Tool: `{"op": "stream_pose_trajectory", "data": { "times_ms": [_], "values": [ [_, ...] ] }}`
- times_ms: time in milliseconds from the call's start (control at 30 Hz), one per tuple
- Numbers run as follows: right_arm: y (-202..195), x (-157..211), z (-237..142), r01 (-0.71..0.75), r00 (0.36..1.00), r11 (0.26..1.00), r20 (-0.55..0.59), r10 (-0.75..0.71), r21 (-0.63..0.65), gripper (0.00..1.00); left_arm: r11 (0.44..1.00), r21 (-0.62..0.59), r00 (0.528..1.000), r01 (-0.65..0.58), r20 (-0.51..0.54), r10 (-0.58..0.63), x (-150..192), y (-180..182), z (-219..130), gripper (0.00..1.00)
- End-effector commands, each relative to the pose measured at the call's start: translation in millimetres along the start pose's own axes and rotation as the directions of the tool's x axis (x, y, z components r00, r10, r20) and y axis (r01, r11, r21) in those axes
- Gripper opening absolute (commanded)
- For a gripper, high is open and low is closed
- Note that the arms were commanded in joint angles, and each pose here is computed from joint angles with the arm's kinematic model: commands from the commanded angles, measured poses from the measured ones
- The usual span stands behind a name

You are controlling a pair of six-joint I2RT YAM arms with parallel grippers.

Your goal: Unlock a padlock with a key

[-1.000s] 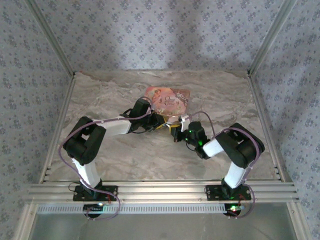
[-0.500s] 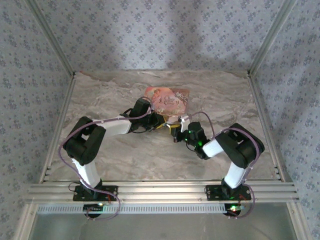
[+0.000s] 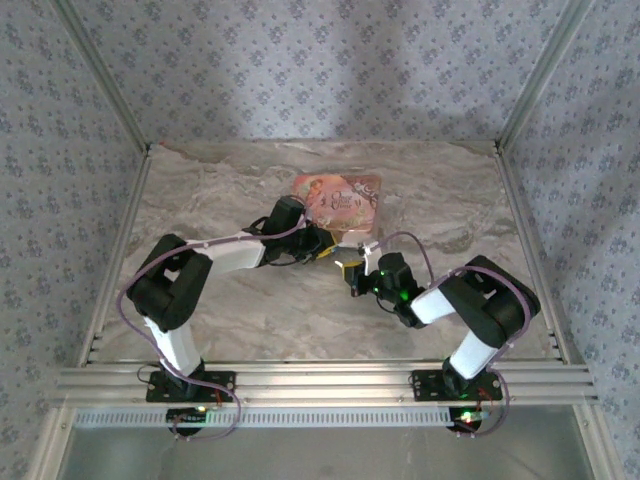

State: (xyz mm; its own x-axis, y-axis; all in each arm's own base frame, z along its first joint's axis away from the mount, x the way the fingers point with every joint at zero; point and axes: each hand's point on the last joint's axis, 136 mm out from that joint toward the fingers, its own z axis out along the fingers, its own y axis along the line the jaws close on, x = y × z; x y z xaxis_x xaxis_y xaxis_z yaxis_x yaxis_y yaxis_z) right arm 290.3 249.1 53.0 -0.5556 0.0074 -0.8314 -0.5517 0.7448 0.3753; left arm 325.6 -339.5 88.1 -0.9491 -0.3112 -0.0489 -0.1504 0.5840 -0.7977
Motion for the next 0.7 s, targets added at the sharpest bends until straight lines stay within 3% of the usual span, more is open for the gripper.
{"op": "stream_pose_trajectory", "data": {
  "times_ms": [0,667],
  "values": [
    [1,-15,4,0.007,0.999,1.0,0.043,-0.006,-0.015,0.0,0.997,0.083,0.999,0.004,-0.033,-0.002,5,-32,-10,0.06],
    [-2,-32,13,-0.008,0.997,1.0,0.076,0.01,-0.028,0.0,0.997,0.078,0.999,0.005,-0.045,-0.001,8,-29,-9,0.07]
  ]
}}
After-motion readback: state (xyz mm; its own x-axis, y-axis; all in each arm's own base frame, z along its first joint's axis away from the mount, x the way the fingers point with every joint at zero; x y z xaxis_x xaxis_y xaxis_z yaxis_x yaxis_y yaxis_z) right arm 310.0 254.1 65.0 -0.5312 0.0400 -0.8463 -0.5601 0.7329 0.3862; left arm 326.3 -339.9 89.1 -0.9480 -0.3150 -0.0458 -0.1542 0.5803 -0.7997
